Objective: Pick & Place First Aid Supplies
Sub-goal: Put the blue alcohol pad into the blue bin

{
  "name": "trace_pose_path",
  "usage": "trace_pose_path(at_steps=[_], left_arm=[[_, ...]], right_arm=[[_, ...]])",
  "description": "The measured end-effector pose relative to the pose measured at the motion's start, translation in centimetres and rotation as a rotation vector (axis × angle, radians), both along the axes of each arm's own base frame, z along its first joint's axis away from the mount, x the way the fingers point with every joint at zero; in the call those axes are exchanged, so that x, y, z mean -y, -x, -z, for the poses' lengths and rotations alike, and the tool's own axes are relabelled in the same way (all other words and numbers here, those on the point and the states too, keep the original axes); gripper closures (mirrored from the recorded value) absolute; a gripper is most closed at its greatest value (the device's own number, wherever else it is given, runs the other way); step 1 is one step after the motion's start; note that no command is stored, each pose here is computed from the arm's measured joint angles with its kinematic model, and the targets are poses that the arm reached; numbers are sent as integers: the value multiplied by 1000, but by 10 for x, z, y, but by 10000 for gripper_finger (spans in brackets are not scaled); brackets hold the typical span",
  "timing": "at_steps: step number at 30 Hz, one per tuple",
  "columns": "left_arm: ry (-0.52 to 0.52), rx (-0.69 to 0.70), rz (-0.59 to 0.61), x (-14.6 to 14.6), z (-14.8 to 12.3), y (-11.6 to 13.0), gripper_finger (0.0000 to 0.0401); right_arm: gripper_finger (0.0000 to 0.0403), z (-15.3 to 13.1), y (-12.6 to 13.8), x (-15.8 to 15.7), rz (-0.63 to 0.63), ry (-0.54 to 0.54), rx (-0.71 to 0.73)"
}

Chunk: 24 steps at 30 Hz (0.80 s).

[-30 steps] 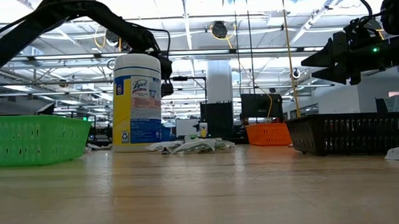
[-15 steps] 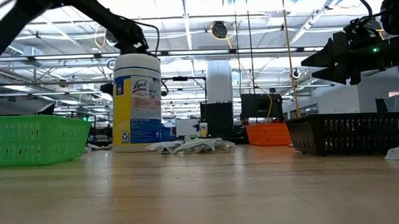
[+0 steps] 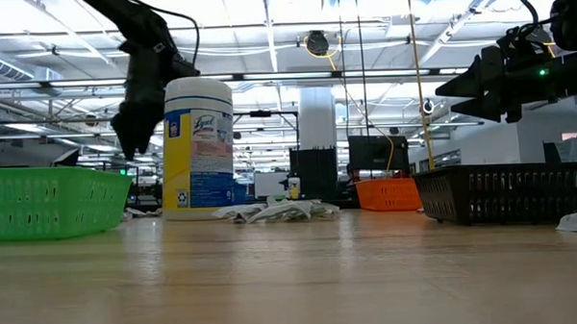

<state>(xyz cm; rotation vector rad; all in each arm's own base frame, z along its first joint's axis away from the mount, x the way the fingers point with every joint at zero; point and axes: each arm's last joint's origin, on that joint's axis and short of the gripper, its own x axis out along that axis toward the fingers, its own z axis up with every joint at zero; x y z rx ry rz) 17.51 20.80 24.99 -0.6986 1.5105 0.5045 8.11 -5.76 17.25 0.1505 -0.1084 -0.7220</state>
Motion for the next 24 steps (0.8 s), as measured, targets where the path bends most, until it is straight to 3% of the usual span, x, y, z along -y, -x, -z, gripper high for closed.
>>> trace_pose_path(at_steps=[11, 20, 24], left_arm=[[-45, -63, 44, 22, 9, 30, 83], [1, -93, -18, 32, 46, 37, 75], [-1, -93, 13, 37, 59, 37, 71]], right_arm=[[9, 0, 0, 0, 0, 0, 0], [9, 0, 0, 0, 0, 0, 0], [9, 0, 0, 0, 0, 0, 0]])
